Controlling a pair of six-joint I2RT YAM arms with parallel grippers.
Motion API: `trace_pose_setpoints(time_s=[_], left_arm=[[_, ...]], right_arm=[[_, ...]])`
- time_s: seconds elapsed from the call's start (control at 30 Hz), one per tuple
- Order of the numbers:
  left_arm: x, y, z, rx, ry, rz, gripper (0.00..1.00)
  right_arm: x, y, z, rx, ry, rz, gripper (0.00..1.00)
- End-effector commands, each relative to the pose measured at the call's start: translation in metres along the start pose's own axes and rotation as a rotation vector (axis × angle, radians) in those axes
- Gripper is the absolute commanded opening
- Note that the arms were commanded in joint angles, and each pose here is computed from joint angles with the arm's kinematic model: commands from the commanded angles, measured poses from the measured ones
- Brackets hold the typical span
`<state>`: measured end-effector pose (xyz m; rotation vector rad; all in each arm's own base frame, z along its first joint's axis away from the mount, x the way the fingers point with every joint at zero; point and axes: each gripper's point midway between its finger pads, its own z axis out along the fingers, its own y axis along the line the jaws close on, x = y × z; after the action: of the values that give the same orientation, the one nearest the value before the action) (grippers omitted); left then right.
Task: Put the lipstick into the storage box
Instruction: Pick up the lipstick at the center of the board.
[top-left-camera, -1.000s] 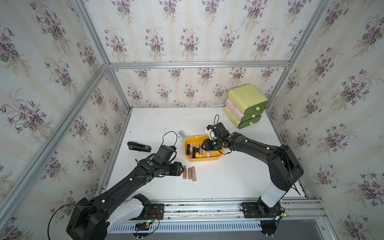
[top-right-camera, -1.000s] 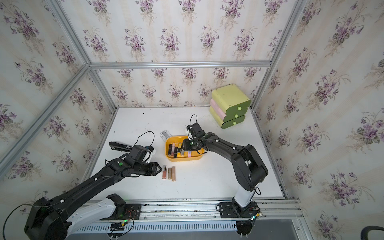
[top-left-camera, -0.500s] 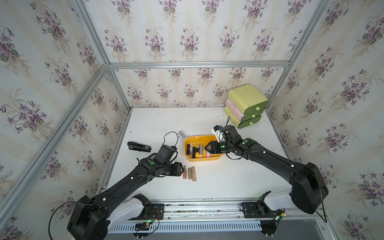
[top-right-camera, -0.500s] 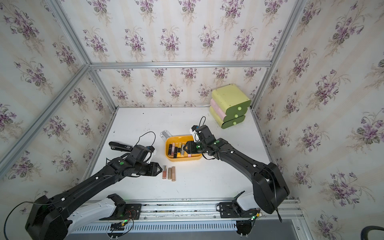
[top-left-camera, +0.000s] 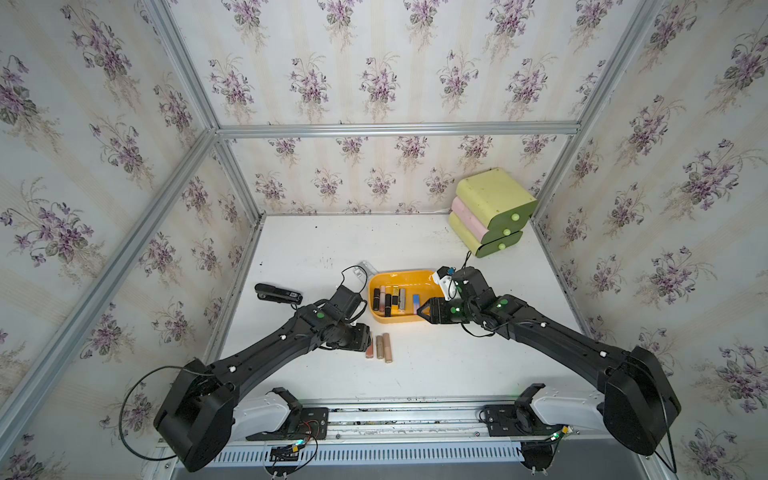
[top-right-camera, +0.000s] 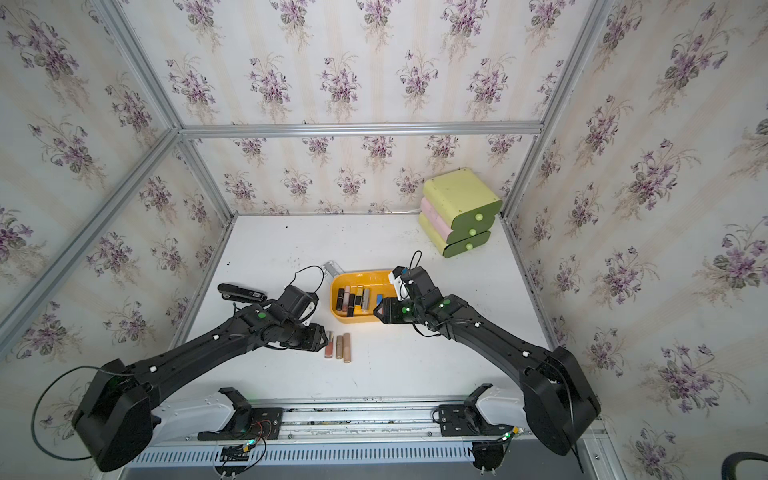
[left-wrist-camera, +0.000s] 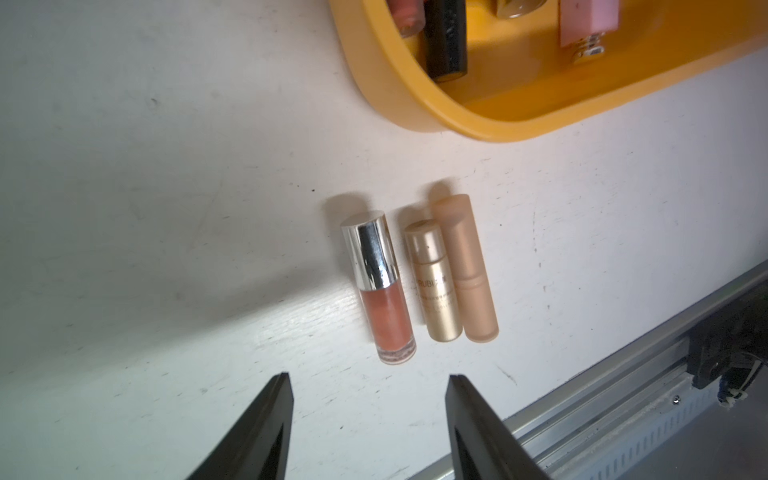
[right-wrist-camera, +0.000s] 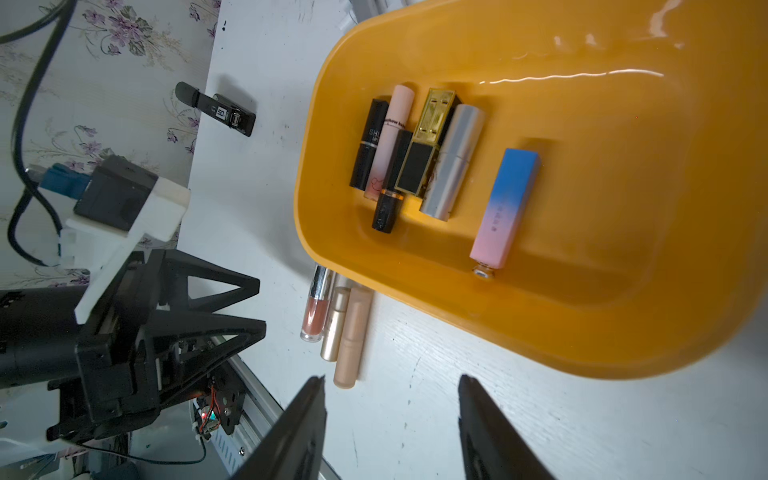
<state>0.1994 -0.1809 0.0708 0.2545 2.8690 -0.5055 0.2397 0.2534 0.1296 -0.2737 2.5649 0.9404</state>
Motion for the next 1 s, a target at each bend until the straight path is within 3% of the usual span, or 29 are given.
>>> trace_pose_setpoints(time_s=[0.0, 0.33, 0.37, 0.53, 0.97], left_arm=[[-0.004, 0.002, 0.005, -0.032, 0.015, 0.024, 0.58], [-0.011, 0.005, 0.025, -0.1, 0.092, 0.04, 0.56], [-0.012, 0.005, 0.026, -0.105, 0.095, 0.044, 0.51], [-0.012, 0.007, 0.035, -0.141, 0.128, 0.054, 0.47], [-0.008, 0.015, 0.052, -0.245, 0.192, 0.09, 0.44]], right_arm=[[-0.004, 0.004, -0.001, -0.019, -0.022, -0.009, 0.55], [-0.001, 0.001, 0.0, -0.011, -0.016, -0.027, 0.56], [-0.001, 0.0, 0.0, -0.008, -0.016, -0.028, 0.56], [0.0, -0.001, 0.001, -0.007, -0.015, -0.032, 0.56], [0.0, 0.0, 0.0, -0.006, -0.018, -0.042, 0.56]])
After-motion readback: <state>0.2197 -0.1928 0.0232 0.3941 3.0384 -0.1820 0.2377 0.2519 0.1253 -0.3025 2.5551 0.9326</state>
